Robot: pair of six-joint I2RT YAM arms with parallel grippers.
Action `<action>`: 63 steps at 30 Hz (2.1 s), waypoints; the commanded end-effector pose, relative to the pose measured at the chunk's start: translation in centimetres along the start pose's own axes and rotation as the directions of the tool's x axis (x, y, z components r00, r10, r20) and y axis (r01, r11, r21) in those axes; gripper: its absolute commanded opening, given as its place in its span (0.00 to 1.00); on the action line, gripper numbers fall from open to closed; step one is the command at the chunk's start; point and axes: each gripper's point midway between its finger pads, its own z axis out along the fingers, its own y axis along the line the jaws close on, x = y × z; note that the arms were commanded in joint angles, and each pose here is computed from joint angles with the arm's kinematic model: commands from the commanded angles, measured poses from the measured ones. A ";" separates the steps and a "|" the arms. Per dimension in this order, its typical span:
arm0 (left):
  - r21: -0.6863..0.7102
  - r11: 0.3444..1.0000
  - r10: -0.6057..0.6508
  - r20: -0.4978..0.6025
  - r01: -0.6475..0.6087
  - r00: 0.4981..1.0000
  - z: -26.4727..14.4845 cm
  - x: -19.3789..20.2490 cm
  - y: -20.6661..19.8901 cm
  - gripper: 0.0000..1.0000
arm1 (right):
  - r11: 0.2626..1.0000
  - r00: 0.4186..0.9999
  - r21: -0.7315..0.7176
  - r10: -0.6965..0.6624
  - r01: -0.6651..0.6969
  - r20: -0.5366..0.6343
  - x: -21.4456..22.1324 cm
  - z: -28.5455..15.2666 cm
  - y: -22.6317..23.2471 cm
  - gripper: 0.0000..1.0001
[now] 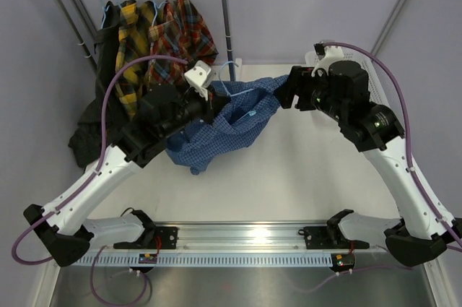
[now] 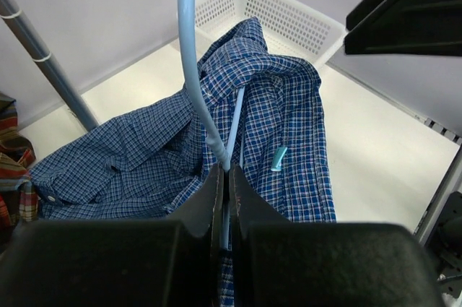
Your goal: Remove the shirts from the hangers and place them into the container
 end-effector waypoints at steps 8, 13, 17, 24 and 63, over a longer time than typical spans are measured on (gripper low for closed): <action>0.067 0.995 0.061 0.131 -0.071 0.990 0.3 -5.6 -1.8 0.00 | 0.968 0.968 -0.102 -0.238 0.230 -0.083 -0.2 1.8 2.1 0.88; 0.134 0.989 0.047 0.121 -0.064 0.992 0.0 -5.5 -3.1 0.00 | 0.960 0.955 0.024 -0.276 0.280 -0.104 0.2 4.2 -0.4 0.77; 0.165 0.984 0.048 0.078 -0.060 0.996 -0.5 -4.2 -3.7 0.00 | 0.954 0.959 0.101 -0.276 0.281 -0.064 -1.1 5.2 -1.4 0.50; 0.075 0.994 0.073 0.031 -0.075 0.997 -2.6 -2.0 -2.0 0.00 | 0.935 0.970 0.257 -0.237 0.245 -0.061 -2.9 5.2 -5.6 0.00; -0.544 0.836 0.164 0.372 0.071 0.914 -6.8 -17.8 8.2 0.00 | 0.956 0.988 0.295 -0.056 0.011 0.143 -4.1 -7.7 -7.2 0.00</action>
